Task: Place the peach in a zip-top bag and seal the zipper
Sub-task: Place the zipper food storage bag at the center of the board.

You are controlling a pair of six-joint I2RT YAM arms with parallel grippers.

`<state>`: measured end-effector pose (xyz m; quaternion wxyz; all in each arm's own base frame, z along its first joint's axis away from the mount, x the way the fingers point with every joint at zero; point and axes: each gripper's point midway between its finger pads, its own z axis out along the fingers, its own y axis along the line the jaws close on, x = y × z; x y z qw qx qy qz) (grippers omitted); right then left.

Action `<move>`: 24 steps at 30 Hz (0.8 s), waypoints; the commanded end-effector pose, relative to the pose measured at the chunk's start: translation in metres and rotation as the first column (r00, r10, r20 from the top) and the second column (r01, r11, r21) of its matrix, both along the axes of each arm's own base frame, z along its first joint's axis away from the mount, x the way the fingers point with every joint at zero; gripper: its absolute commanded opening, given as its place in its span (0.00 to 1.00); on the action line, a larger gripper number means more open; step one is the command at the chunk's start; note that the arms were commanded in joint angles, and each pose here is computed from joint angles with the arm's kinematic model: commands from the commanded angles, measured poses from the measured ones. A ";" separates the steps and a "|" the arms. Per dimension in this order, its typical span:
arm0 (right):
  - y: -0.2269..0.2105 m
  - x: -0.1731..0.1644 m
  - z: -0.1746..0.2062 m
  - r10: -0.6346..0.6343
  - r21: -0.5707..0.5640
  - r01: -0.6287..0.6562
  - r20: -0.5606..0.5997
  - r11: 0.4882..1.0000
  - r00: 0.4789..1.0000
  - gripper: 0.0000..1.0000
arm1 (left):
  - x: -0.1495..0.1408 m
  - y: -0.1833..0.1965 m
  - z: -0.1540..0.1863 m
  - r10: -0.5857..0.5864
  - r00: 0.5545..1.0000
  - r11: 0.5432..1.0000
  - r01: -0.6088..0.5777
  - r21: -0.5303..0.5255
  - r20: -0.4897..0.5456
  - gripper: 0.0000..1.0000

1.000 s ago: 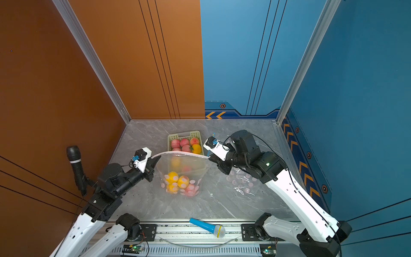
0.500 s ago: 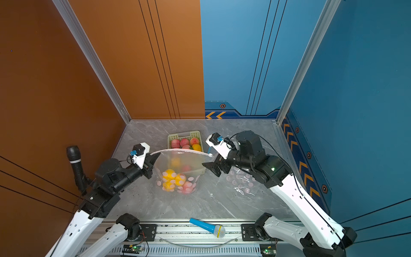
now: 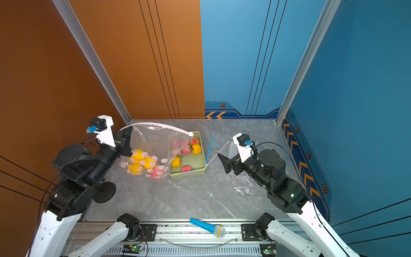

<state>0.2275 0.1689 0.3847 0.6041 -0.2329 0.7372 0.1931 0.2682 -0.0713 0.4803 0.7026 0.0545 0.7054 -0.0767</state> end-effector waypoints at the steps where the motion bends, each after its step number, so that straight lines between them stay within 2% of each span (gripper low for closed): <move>1: -0.011 0.013 -0.006 -0.106 0.033 0.108 -0.040 0.994 0.994 1.00 | 0.035 0.032 -0.010 0.209 0.974 0.978 -0.208 0.015 -0.087 0.00; 7: -0.008 0.018 -0.018 -0.115 0.013 0.116 -0.082 0.993 0.990 1.00 | 0.100 0.061 0.001 0.283 0.954 0.955 -0.290 -0.060 -0.103 0.00; 15: -0.006 0.030 -0.038 -0.158 0.000 0.159 -0.124 0.987 0.980 1.00 | 0.181 0.080 0.008 0.347 0.937 0.938 -0.347 -0.004 -0.039 0.00; 20: 0.001 0.038 -0.050 -0.158 -0.013 0.157 -0.150 0.987 0.976 1.00 | 0.218 0.095 -0.035 0.397 0.910 0.918 -0.397 0.022 -0.119 0.00; 24: 0.005 0.041 -0.052 -0.152 -0.005 0.153 -0.156 0.988 0.976 1.00 | 0.226 0.102 -0.100 0.419 0.866 0.902 -0.431 0.018 -0.273 0.00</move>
